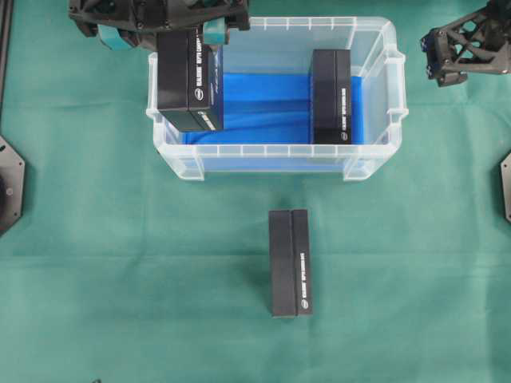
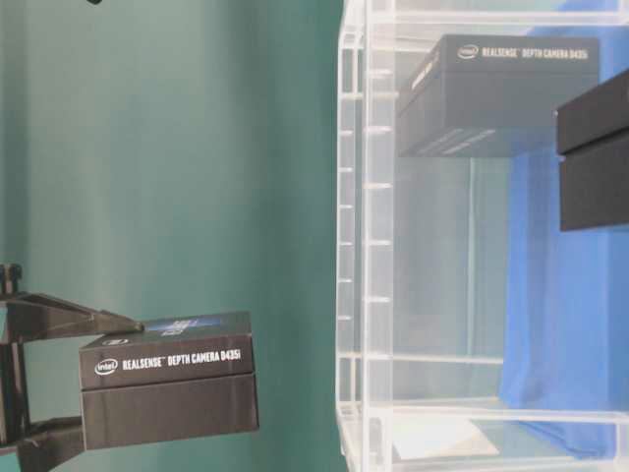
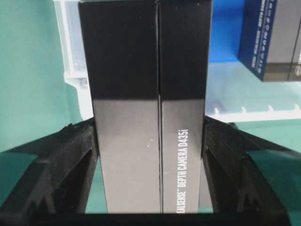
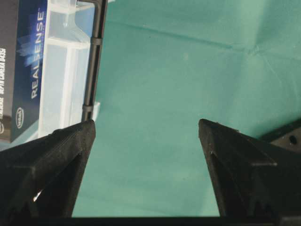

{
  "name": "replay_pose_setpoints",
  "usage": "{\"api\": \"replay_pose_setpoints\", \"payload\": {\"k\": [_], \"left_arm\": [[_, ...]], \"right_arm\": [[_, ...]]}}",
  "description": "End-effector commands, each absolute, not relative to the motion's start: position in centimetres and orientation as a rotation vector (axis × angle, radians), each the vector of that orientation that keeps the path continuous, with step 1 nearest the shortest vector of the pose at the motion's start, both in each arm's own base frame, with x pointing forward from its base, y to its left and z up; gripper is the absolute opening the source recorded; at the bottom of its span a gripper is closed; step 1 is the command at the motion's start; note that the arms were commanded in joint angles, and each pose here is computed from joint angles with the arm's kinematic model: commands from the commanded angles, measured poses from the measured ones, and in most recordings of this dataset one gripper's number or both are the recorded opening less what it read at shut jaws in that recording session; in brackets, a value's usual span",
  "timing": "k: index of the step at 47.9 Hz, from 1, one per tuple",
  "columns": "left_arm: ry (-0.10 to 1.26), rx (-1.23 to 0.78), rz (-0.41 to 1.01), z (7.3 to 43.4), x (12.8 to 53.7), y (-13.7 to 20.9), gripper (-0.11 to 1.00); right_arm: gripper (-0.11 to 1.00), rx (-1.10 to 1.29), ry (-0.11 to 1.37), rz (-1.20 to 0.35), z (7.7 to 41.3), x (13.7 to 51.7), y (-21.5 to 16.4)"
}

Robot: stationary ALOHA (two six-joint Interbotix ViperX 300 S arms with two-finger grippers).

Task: Take out the box from the case.
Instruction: 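Lift the left box up out of the case with the left gripper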

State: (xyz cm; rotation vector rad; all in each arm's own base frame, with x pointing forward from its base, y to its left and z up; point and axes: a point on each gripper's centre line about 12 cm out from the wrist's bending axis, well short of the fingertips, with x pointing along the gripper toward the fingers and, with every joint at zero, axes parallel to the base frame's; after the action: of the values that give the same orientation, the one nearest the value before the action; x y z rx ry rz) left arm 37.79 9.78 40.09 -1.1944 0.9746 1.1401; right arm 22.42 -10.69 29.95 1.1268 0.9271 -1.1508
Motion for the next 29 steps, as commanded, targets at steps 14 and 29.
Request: {"api": "replay_pose_setpoints", "payload": {"k": [14, 29], "left_arm": [[0.927, -1.192, 1.102, 42.08, 36.69, 9.56, 0.59], [0.925, -1.193, 1.102, 42.14, 36.64, 9.55, 0.59]], "right_arm": [[0.85, 1.127, 0.904, -1.141, 30.52, 22.34, -10.65], [0.85, 1.128, 0.902, -1.137, 30.61, 22.36, -10.6]]}}
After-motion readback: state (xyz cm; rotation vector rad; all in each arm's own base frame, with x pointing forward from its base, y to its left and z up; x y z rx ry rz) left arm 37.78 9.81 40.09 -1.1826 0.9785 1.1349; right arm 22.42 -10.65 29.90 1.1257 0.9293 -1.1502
